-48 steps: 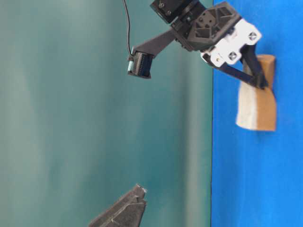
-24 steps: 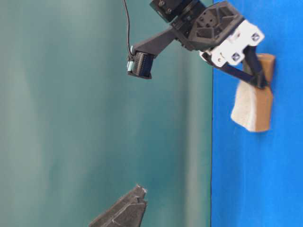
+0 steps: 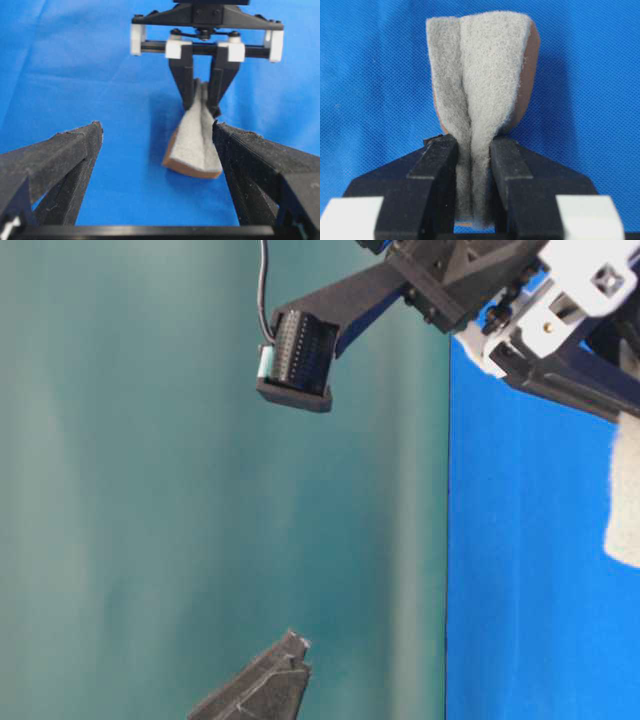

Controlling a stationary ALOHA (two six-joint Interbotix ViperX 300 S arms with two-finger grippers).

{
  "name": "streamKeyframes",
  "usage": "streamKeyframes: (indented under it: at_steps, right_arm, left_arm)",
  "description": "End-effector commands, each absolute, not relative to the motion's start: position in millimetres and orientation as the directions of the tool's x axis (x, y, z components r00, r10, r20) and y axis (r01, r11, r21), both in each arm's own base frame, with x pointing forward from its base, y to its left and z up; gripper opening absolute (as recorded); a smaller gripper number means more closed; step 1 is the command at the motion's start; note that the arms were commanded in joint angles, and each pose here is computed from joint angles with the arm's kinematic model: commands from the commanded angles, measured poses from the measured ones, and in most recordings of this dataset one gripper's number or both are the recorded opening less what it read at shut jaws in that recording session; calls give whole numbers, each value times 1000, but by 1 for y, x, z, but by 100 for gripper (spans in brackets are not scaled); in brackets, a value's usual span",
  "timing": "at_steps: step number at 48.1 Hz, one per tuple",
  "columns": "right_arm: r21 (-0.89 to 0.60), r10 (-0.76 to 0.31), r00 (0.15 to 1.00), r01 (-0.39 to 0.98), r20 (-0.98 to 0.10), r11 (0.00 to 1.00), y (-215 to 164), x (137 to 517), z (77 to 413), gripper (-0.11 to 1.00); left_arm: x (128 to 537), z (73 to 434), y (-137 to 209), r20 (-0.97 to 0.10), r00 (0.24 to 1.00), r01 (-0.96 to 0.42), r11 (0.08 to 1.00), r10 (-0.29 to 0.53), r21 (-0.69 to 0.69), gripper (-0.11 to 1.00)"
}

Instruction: Hand over the sponge with the left arm and wipe it with the right arm.

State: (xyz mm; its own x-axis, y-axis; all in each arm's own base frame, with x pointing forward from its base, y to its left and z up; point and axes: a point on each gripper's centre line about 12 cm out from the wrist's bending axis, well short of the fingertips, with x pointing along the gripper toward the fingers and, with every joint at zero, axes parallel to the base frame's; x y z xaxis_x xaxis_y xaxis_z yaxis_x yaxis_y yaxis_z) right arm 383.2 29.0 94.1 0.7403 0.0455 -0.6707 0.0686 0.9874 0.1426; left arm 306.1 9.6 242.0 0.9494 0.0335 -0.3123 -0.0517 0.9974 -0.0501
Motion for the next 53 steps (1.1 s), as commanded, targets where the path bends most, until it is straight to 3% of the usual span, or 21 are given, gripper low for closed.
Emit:
streamKeyframes:
  at_steps: [1, 30, 42, 53]
  right_arm:
    - [147, 36, 762, 78, -647, 986, 24, 389, 104, 23]
    - [50, -231, 706, 353, -669, 934, -118, 363, 99, 23]
    - [47, -230, 706, 349, -670, 936, -117, 363, 99, 23]
    - [79, -132, 726, 249, -675, 965, -66, 376, 96, 23]
  left_arm:
    - [307, 250, 9, -283, 959, -47, 998, 31, -49, 86]
    - [307, 250, 9, -284, 958, -49, 997, 31, -57, 86]
    - [307, 250, 9, -284, 958, -48, 998, 31, -52, 86]
    - [307, 250, 9, -284, 958, -47, 998, 31, -51, 86]
